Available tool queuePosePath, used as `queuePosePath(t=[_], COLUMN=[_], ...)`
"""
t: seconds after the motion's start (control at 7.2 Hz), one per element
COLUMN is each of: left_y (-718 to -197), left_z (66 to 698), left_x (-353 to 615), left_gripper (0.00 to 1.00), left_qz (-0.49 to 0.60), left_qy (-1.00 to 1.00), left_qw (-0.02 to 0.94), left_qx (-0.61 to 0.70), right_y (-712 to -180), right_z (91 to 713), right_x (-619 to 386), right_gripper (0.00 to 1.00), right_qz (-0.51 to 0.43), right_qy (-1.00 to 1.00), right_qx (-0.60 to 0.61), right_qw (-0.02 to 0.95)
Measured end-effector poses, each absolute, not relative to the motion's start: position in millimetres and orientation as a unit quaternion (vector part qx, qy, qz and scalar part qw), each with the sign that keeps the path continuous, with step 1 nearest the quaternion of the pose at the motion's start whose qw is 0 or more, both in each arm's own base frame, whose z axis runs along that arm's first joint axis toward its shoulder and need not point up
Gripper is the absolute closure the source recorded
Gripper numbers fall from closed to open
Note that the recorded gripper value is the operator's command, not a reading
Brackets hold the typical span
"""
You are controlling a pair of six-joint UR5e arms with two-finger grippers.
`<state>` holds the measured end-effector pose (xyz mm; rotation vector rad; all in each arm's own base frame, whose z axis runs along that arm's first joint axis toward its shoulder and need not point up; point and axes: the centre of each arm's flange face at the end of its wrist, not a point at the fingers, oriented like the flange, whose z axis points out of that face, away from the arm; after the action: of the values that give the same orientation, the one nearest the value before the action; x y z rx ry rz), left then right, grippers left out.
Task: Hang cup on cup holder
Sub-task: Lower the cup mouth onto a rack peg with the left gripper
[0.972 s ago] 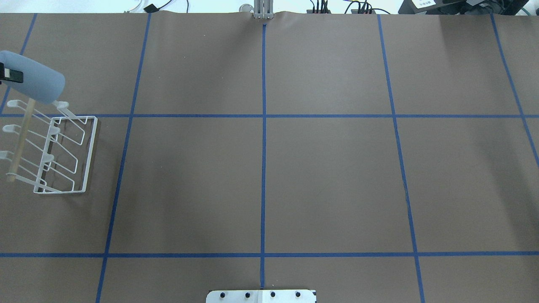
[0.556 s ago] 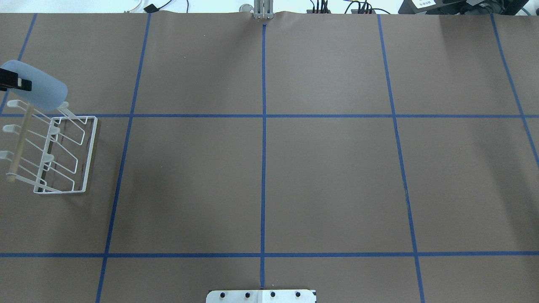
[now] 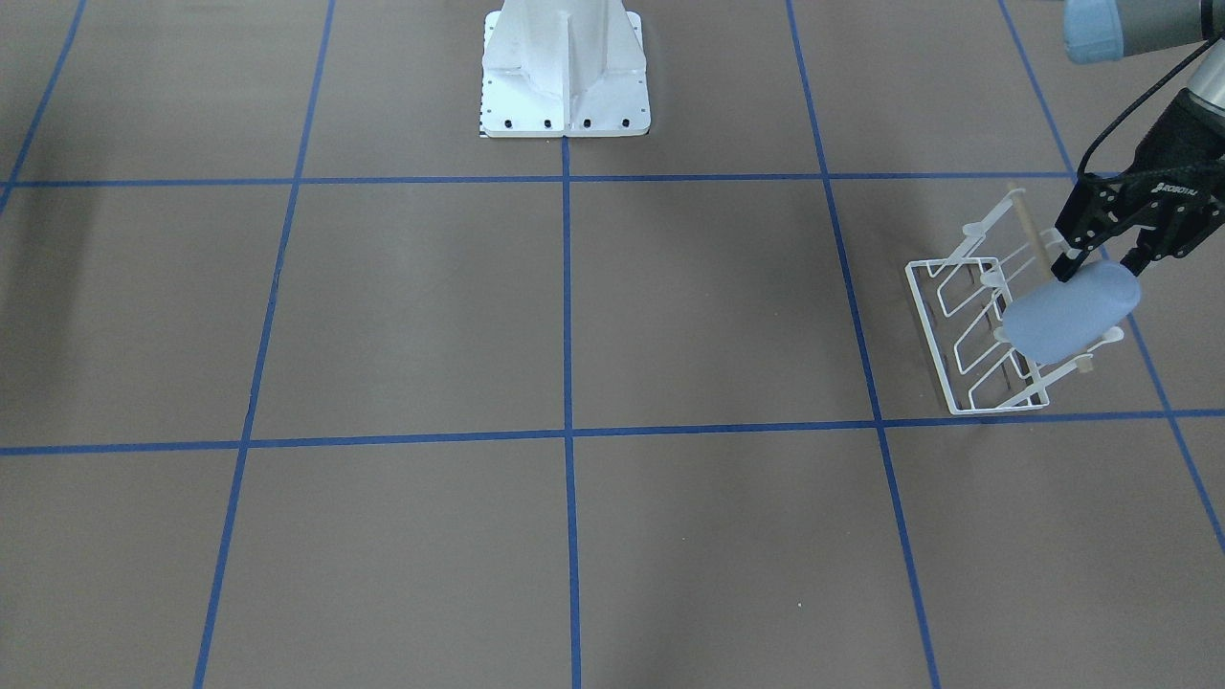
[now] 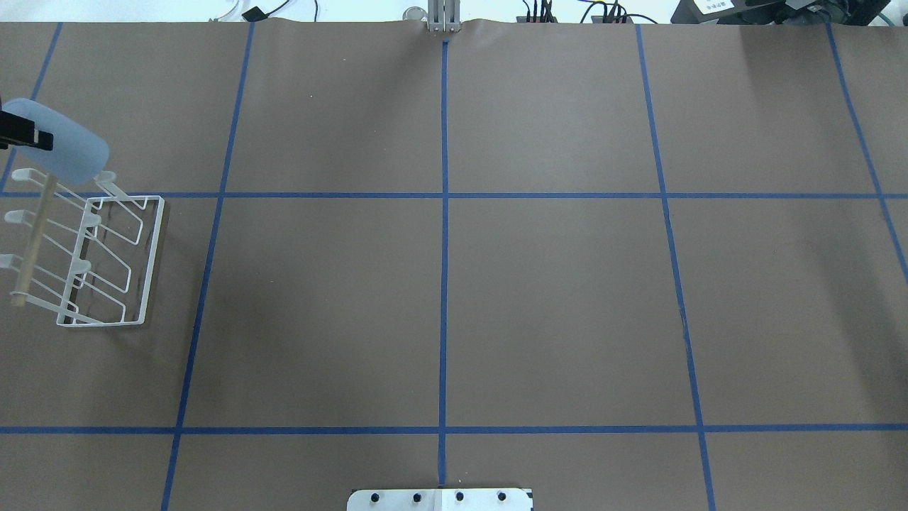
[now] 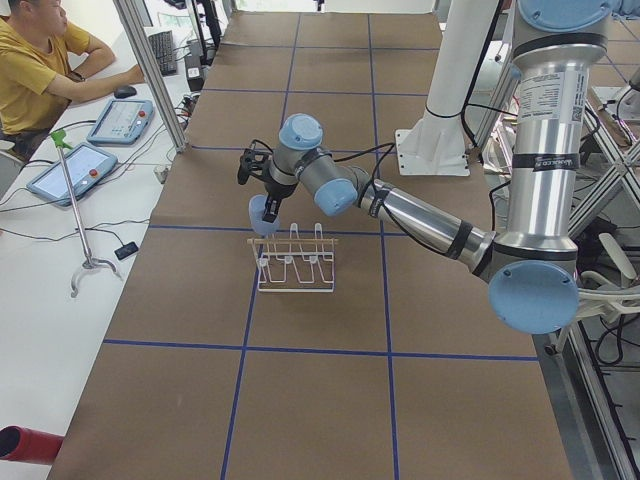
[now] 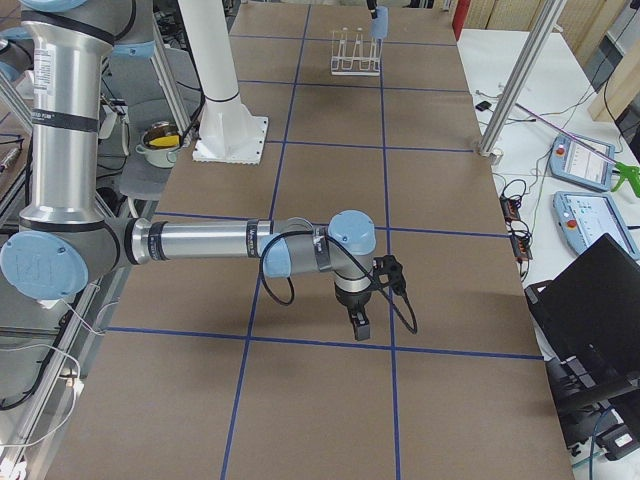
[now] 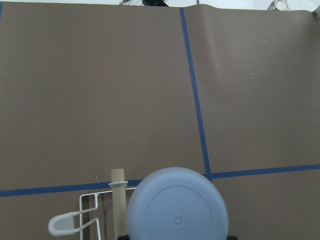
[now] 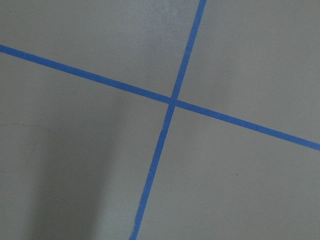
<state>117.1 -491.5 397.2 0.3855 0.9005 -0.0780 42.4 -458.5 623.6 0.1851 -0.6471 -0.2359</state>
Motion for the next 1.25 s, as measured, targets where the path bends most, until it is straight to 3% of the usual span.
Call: queuePosePath(t=[0.42, 0.56, 0.83, 0.97, 1.25], left_y=[-493.0, -492.3, -491.2, -490.7, -487.8], left_z=[395.1, 395.5, 395.6, 393.9, 386.5], left_x=[146.3, 152.8, 156.7, 157.2, 155.3], left_gripper=[0.81, 0.75, 0.39, 0.02, 0.01], left_qz=[-0.034, -0.032, -0.028, -0.025, -0.018], left_qy=[0.409, 0.404, 0.401, 0.403, 0.413], left_qw=[0.894, 0.897, 0.898, 0.898, 0.893], left_qx=[0.181, 0.178, 0.177, 0.177, 0.175], right_y=[-459.0, -459.1, -459.2, -459.2, -459.2], right_z=[624.3, 624.3, 624.4, 624.4, 624.6], right_x=[42.4, 42.4, 42.4, 42.4, 42.4], right_gripper=[0.00, 0.00, 0.00, 0.00, 0.00], right_qz=[-0.114, -0.114, -0.112, -0.112, -0.112], right_qy=[-0.317, -0.317, -0.317, -0.317, -0.317], right_qx=[0.090, 0.089, 0.089, 0.089, 0.089], right_qw=[0.937, 0.937, 0.938, 0.938, 0.938])
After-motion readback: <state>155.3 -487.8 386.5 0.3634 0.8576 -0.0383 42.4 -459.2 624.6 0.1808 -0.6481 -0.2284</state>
